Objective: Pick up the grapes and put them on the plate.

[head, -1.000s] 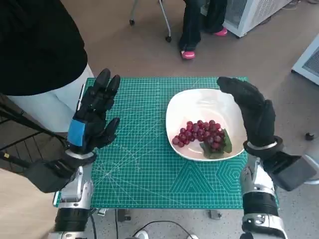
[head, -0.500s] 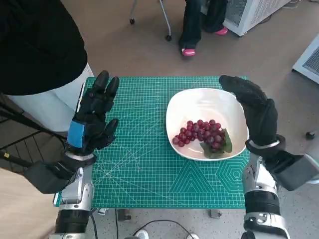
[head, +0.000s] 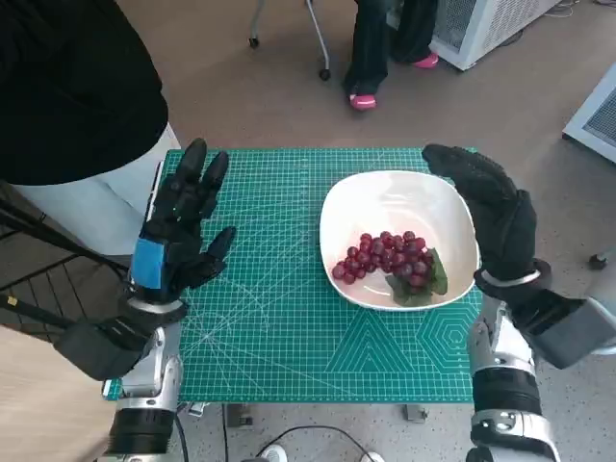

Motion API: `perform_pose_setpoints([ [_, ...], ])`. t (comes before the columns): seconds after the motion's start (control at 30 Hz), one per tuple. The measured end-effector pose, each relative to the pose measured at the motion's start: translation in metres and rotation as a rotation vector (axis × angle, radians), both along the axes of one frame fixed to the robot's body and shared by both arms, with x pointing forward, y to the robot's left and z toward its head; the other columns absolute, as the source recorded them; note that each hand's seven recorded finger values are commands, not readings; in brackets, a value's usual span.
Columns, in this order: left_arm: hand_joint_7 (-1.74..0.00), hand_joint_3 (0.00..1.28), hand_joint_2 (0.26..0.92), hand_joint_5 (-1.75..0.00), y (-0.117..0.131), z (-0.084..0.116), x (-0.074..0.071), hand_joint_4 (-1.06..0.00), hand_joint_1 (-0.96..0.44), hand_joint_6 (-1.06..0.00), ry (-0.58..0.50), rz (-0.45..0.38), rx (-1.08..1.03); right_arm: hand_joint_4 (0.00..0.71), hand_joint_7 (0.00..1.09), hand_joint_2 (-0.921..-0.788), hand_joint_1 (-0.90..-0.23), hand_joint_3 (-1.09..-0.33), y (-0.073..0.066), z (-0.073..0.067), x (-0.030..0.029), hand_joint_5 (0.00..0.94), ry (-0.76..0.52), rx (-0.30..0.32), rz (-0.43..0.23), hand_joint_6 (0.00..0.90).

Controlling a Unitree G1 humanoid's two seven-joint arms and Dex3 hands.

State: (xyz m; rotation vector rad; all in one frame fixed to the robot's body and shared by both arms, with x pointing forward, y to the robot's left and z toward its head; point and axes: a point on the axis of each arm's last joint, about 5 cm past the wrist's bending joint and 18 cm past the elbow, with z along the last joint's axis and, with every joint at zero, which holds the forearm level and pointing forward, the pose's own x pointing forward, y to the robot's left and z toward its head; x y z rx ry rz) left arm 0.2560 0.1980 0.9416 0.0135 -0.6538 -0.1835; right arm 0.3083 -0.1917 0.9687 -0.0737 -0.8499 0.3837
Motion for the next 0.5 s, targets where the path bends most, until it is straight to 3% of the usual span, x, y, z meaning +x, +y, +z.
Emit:
perform_pose_setpoints([
  [0.5,-0.05,0.38,0.921,-0.03,-0.0005,0.0,-0.0032,-0.33,-0.09,-0.28,-0.001,0.026,0.028,0.349,0.0,-0.921,-0.496,-0.519,-0.0002,0.0004,0.0002,0.0,0.0,-0.002,0.001,0.336],
])
